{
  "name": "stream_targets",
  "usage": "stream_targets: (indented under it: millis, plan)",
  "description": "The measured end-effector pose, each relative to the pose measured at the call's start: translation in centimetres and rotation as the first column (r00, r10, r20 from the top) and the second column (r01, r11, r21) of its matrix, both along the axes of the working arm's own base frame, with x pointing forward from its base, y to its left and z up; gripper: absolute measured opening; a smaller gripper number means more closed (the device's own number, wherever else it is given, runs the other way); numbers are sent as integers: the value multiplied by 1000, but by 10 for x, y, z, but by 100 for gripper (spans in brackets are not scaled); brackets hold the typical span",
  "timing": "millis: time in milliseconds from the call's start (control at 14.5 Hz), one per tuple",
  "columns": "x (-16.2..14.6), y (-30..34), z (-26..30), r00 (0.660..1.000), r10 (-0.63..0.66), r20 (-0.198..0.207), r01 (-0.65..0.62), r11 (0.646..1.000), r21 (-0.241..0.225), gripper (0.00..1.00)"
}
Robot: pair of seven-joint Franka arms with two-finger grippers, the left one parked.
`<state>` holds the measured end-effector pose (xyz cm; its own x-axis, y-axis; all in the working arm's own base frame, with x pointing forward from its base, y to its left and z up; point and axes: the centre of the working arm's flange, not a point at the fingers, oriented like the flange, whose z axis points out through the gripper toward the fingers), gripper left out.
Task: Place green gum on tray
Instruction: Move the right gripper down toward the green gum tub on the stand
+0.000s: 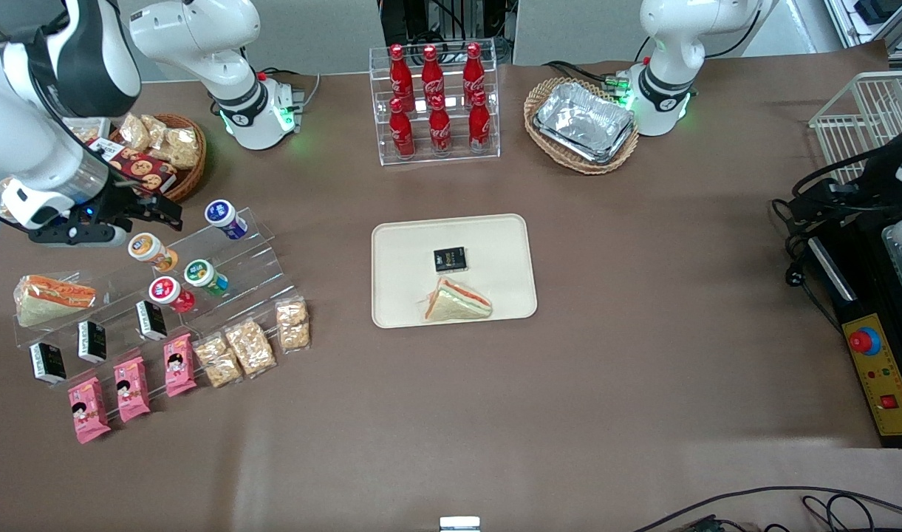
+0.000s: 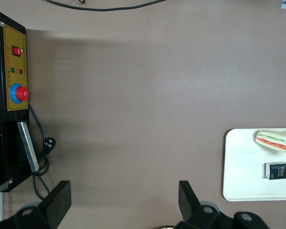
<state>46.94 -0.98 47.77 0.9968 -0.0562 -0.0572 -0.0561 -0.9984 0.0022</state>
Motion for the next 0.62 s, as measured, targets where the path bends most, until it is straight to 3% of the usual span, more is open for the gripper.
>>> stream_targets:
  millis: [345,621]
  plan:
    - [7,1,-47,994,-105,0,105,994,-11,100]
    - [11,0,-83,984,-177,-23,177,984,25,100]
